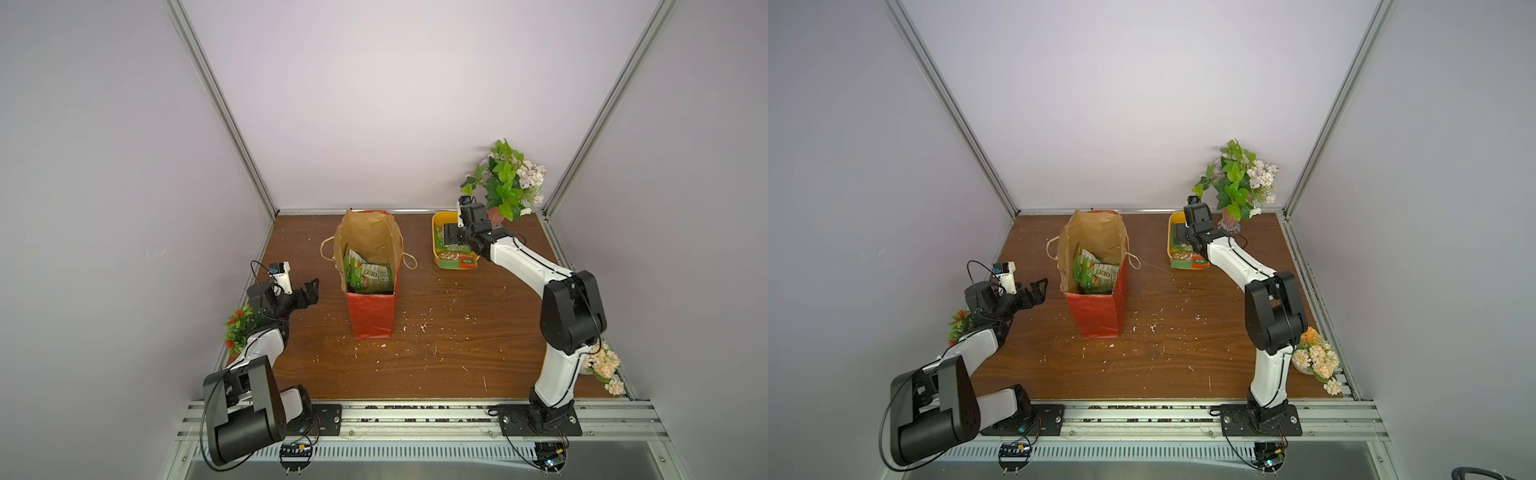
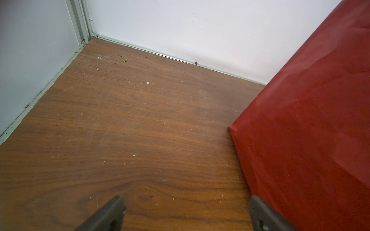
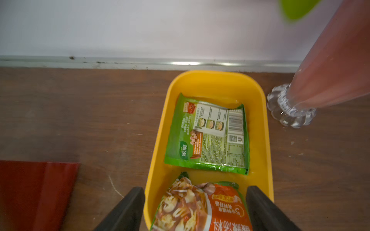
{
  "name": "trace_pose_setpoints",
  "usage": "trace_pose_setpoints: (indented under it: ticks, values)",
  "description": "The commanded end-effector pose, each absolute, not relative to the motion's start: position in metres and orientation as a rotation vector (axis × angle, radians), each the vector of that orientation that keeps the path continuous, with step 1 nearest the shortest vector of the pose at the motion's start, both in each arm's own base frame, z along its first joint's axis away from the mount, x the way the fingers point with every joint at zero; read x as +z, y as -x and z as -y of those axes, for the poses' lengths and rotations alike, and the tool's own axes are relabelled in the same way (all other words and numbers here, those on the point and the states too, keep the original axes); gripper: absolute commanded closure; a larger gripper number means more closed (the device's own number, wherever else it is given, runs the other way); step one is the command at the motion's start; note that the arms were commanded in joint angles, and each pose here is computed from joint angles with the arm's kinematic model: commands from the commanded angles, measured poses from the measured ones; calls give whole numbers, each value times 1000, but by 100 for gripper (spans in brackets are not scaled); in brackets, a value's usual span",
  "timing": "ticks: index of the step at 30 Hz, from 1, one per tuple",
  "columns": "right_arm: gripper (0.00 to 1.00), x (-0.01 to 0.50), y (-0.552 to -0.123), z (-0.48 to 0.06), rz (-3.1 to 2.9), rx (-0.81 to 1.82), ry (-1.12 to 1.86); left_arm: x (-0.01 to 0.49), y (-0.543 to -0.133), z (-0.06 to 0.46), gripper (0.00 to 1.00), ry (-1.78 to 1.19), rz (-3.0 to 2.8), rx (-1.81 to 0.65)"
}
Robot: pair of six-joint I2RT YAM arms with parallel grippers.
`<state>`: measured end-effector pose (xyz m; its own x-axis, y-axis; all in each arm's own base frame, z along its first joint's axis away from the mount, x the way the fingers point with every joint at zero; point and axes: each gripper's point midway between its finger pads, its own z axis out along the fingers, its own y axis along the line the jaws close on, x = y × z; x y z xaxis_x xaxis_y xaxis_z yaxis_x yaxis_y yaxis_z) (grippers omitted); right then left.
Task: Place the condiment packets inside the bag
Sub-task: Pick up the condiment packet from the storage box.
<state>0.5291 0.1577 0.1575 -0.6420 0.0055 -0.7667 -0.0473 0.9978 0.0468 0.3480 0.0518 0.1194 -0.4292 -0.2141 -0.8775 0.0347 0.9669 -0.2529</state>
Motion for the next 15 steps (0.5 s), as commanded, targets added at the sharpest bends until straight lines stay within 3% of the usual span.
trace_pose_setpoints:
  ticks: [1,15]
  values:
    - [18,184,-554,-155,-2183,82,-69,122,-347,-56,0,128,-1986,-274]
    - [11,115,-615,-137,-2275,-41,-192,122,-347,-56,0,128,-1987,-274]
